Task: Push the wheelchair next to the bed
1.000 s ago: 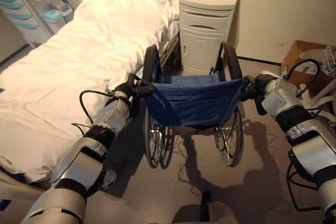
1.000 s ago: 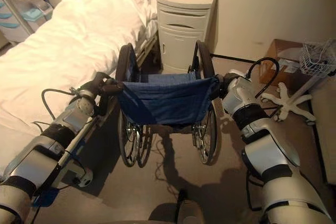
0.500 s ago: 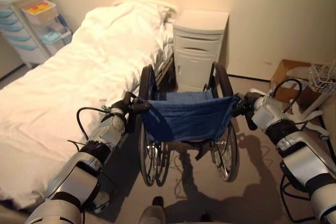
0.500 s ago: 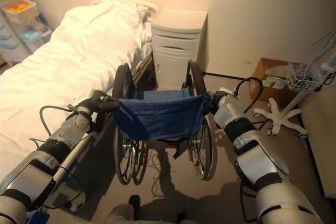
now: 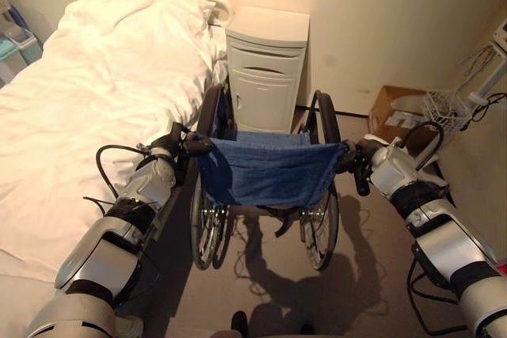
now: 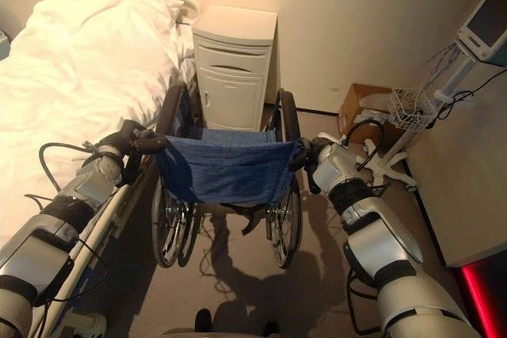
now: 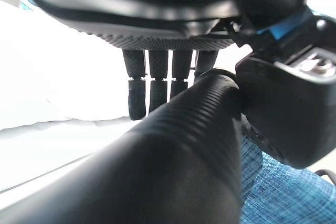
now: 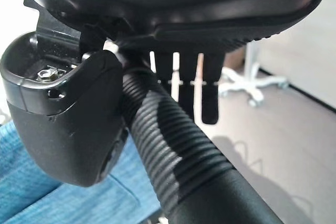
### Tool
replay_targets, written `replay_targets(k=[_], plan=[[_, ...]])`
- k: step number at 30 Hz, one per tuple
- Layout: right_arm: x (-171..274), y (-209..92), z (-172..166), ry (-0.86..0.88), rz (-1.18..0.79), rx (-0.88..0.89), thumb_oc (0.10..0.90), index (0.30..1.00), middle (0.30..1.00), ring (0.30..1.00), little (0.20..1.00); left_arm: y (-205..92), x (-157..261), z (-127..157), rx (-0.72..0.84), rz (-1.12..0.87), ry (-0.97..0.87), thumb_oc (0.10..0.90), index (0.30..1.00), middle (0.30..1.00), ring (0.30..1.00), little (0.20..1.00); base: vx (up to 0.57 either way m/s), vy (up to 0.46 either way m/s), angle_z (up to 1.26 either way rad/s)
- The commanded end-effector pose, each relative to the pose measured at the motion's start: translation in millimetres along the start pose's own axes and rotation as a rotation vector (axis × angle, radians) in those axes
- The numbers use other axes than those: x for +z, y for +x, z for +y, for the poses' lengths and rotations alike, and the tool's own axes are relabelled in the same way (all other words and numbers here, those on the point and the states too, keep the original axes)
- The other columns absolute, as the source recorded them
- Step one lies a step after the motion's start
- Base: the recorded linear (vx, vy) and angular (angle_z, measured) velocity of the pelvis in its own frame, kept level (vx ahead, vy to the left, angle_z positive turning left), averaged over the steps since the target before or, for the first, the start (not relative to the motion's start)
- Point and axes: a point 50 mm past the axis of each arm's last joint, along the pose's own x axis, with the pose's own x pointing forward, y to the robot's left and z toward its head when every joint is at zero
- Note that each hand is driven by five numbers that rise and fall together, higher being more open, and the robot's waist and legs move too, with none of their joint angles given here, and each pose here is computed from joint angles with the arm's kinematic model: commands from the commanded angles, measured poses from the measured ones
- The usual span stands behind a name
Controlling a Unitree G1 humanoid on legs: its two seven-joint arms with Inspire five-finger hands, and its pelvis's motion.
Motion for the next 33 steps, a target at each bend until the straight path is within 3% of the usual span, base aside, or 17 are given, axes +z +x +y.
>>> replay_targets(k=[1, 7, 8, 9, 10, 11, 23, 33], plan=[[10.6, 4.4, 30.0, -0.177, -0.145, 0.069, 0.400, 0.300, 0.300, 0.300, 0.300, 4.3, 13.6, -15.1, -0.107, 0.010, -0.221, 0.400, 0.300, 0.300, 0.300, 0.300, 0.06, 0.051, 0.00], [9.3, 3.0, 27.8, -0.152, -0.157, 0.082, 0.400, 0.300, 0.300, 0.300, 0.300, 1.8, 10.3, -21.5, -0.123, 0.016, -0.206, 0.400, 0.300, 0.300, 0.300, 0.300, 0.04, 0.025, 0.03], [9.0, 2.6, 27.0, -0.152, -0.158, 0.085, 0.400, 0.300, 0.300, 0.300, 0.300, 1.7, 9.9, -21.5, -0.129, 0.016, -0.204, 0.494, 0.441, 0.441, 0.441, 0.441, 0.00, 0.000, 0.00], [8.5, 2.2, 25.8, -0.148, -0.151, 0.081, 0.400, 0.300, 0.300, 0.300, 0.300, 1.6, 10.4, -22.0, -0.150, 0.015, -0.188, 0.800, 0.900, 0.900, 0.900, 0.900, 0.00, 0.000, 0.00], [8.6, 2.0, 25.4, -0.147, -0.149, 0.079, 0.532, 0.498, 0.498, 0.498, 0.498, 1.5, 10.7, -22.3, -0.157, 0.015, -0.183, 0.800, 0.900, 0.900, 0.900, 0.900, 0.00, 0.000, 0.00], [7.8, 1.5, 24.8, -0.133, -0.153, 0.093, 0.800, 0.900, 0.900, 0.900, 0.900, 0.8, 10.0, -23.0, -0.179, 0.019, -0.174, 0.800, 0.900, 0.900, 0.900, 0.900, 0.00, 0.000, 0.00], [-2.6, -8.9, -14.1, 0.142, -0.136, 0.097, 0.800, 0.900, 0.900, 0.900, 0.900, -3.3, 6.7, -12.7, -0.343, 0.065, -0.281, 0.800, 0.900, 0.900, 0.900, 0.900, 0.00, 0.000, 0.00], [-4.9, -25.7, -65.0, 0.459, -0.246, 0.075, 0.800, 0.900, 0.900, 0.900, 0.900, -0.8, 2.2, 41.1, -0.339, 0.029, -0.605, 0.800, 0.900, 0.900, 0.900, 0.900, -0.01, 0.000, 0.00]])
